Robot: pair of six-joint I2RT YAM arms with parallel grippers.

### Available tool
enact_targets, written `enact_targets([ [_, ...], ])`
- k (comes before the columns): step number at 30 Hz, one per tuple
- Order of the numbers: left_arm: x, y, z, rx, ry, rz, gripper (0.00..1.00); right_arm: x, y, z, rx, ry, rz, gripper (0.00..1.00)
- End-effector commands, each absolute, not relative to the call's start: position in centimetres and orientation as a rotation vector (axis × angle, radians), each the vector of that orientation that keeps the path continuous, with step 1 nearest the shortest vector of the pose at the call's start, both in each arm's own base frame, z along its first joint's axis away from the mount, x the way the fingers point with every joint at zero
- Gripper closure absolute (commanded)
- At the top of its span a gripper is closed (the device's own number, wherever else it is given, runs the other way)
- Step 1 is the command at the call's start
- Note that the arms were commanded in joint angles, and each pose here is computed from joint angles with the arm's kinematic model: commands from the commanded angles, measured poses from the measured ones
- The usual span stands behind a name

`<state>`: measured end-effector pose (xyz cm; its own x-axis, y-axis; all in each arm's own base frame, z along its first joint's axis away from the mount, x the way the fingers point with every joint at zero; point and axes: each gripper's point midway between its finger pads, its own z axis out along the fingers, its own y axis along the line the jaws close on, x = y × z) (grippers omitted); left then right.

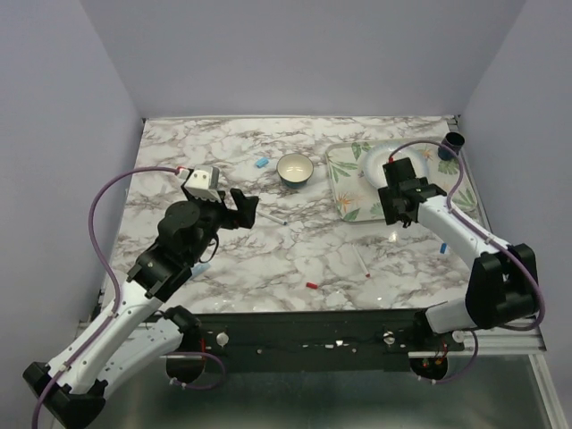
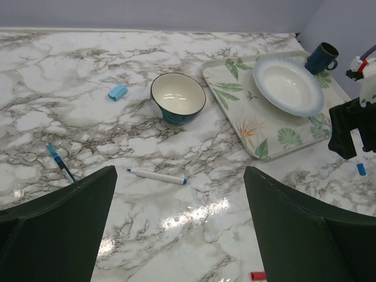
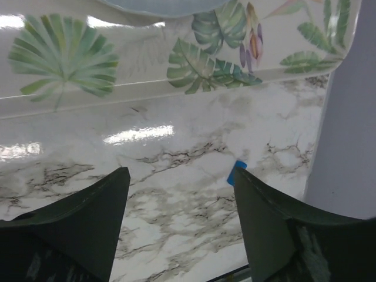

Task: Insert the pens into the pen caps

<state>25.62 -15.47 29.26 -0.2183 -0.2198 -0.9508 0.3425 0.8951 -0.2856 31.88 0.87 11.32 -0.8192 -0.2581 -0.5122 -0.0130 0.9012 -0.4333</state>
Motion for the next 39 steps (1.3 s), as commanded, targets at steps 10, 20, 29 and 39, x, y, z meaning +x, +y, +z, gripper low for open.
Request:
enact_targets([
  [10, 25.4, -16.0, 29.4, 0.108, 1.704, -0.519, 0.01, 31.0, -7.3, 6.7, 0.261, 2.681, -0.506, 0.41],
  [20, 25.7, -16.2, 29.0, 0.121, 1.713, -0.503, 0.01, 30.2, -8.8, 4.7, 0.277, 2.691, -0.435, 0.52],
  [29, 26.0, -16.5, 28.1, 0.125, 1.733, -0.500, 0.01, 29.7, -9.1, 2.8, 0.401, 2.742, -0.251, 0.58],
  [39, 26.5, -16.9, 27.0, 0.132, 1.770, -0.484, 0.01, 29.1, -10.6, 2.6, 0.474, 2.777, -0.242, 0.53],
])
